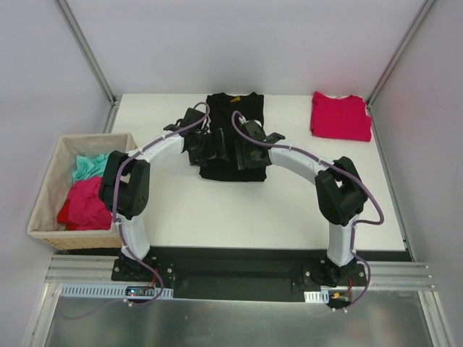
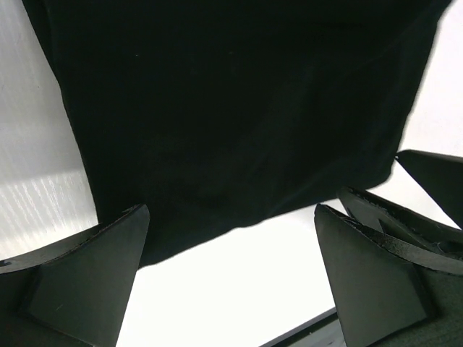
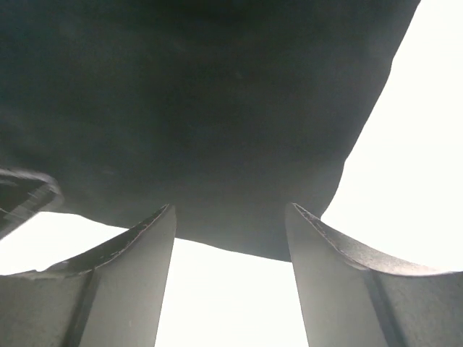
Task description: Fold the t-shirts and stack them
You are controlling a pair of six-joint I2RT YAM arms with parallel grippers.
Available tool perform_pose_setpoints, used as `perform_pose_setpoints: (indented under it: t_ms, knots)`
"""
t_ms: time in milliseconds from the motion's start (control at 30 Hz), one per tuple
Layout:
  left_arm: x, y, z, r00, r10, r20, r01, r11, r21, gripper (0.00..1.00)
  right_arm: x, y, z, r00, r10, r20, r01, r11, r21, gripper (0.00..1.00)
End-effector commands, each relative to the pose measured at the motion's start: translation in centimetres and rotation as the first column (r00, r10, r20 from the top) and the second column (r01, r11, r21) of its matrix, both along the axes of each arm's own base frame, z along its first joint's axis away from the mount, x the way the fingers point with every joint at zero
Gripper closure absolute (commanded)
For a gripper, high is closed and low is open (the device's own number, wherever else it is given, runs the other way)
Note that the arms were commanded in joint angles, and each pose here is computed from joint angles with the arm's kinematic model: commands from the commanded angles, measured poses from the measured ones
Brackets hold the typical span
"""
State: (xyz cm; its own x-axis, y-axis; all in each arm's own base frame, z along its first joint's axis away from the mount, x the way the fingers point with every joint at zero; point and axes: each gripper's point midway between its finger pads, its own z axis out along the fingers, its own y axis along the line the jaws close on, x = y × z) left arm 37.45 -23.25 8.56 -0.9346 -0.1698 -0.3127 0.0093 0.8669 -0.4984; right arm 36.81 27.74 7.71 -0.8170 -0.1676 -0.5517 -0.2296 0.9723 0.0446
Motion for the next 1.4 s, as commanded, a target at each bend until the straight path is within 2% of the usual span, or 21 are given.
perform_pose_setpoints:
  t_ms: [0, 267, 467, 867, 1167, 1367]
  knots:
    - [0.4, -0.2, -1.0, 1.0, -0.012, -0.003, 0.012, 0.999, 0.031, 0.01, 0.1, -0.2, -0.7, 0.999, -0.034, 0.003, 0.034, 0.999, 0.002, 0.35]
    - [-0.1, -0.2, -3.1, 0.999, -0.02, -0.04, 0.023, 0.998, 0.063, 0.01, -1.0, 0.3, -3.6, 0.999, -0.017, -0.046, 0.017, 1.0, -0.006, 0.35]
    - [-1.5, -0.5, -4.3, 0.997, -0.035, -0.072, 0.04, 0.996, 0.082, 0.01, -3.6, 0.6, -6.3, 0.994, 0.013, -0.11, -0.017, 0.999, -0.038, 0.36]
    - [-7.4, 0.0, -6.5, 0.986, -0.059, -0.158, 0.083, 0.986, 0.144, 0.01, -8.5, -1.4, -7.9, 0.987, 0.038, -0.156, -0.048, 0.997, -0.063, 0.36]
    - [-14.4, 1.9, -7.5, 0.975, -0.053, -0.216, 0.097, 0.975, 0.199, 0.01, -13.7, -3.2, -7.3, 0.986, 0.079, -0.149, -0.096, 0.989, -0.112, 0.36]
    - [-15.9, 2.7, -6.8, 0.983, -0.048, -0.175, 0.087, 0.972, 0.219, 0.01, -15.9, -3.5, -6.6, 0.986, 0.103, -0.13, -0.122, 0.982, -0.143, 0.36]
